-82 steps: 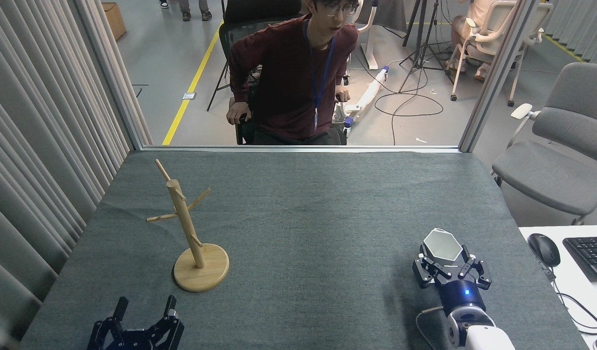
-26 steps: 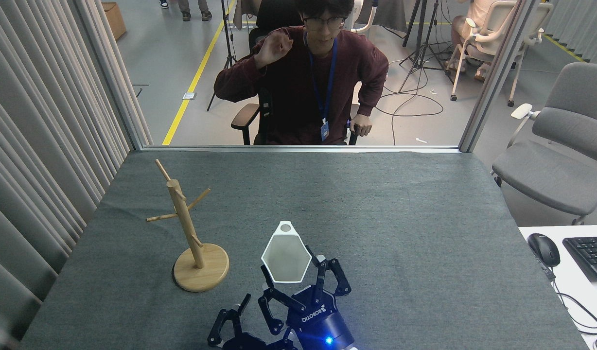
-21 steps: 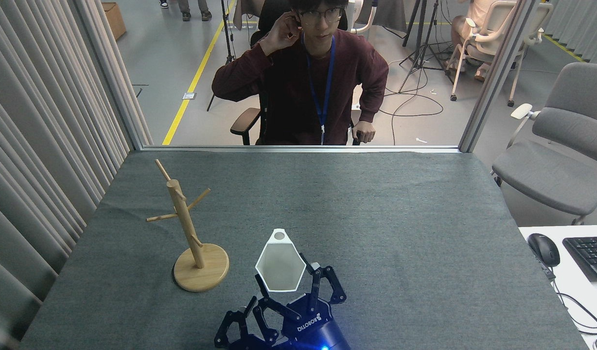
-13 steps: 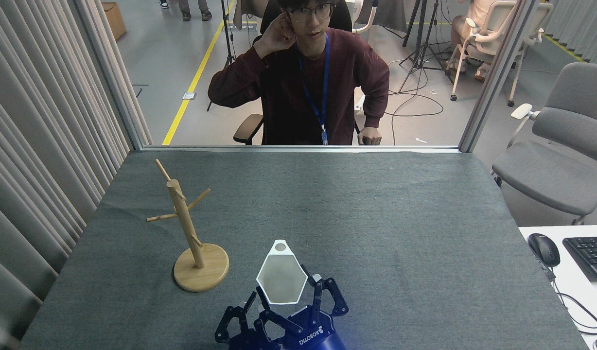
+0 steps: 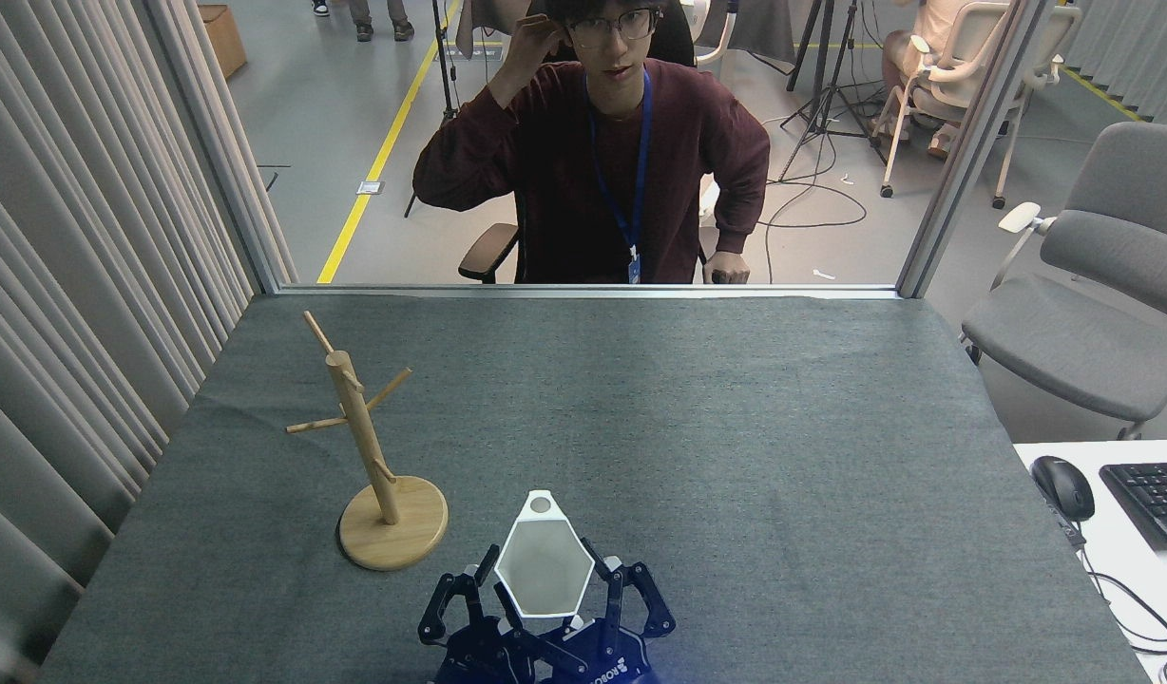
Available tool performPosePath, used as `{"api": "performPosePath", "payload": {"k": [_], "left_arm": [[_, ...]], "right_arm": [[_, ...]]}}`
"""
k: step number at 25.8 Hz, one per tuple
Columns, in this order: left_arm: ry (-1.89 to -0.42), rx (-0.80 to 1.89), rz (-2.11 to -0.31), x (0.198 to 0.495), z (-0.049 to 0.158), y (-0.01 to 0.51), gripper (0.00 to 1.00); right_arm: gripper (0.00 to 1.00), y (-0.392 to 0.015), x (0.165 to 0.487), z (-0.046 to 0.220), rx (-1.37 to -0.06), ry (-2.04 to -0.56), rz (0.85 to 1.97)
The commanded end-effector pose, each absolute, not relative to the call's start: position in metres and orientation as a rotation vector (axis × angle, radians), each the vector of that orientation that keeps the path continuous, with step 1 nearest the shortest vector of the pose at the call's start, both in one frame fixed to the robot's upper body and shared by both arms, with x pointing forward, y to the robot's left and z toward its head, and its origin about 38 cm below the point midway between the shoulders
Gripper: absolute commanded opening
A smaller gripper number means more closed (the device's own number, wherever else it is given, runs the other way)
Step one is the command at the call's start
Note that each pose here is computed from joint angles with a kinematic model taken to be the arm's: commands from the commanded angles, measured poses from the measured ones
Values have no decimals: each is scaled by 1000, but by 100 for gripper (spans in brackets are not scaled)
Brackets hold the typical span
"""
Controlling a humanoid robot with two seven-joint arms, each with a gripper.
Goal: Hang cup on storage rack
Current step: 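Grasp the cup with the left gripper beside the right gripper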
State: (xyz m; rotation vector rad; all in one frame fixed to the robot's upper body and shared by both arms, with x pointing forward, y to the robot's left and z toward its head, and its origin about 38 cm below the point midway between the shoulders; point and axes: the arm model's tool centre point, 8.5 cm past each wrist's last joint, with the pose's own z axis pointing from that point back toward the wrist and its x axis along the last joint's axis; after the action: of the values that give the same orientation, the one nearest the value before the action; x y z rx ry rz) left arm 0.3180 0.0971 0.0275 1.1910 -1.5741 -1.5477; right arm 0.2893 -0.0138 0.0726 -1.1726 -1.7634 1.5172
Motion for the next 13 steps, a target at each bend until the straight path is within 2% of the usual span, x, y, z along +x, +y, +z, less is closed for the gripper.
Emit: {"api": "performPosePath", "payload": {"k": [1,4,9,11,13], "left_arm": [[-1584,1204,-1539,323,32,97,99],[-1587,1211,-1534,325,34,97,99],[-1590,1222,-1531,327,37,97,68],[-1592,1224,-1530,328,37,97,63],[-1594,1231,-1526,330,39,98,63]], "right_arm": [[60,-11,283,67,-1156,-1766,1525],[60,-9,282,66,-1154,-1767,1526],[60,-10,282,64,-1153,-1759,1528],[60,-10,282,63,-1150,-1758,1526],[61,-11,283,63,-1151,-1755,1524]]}}
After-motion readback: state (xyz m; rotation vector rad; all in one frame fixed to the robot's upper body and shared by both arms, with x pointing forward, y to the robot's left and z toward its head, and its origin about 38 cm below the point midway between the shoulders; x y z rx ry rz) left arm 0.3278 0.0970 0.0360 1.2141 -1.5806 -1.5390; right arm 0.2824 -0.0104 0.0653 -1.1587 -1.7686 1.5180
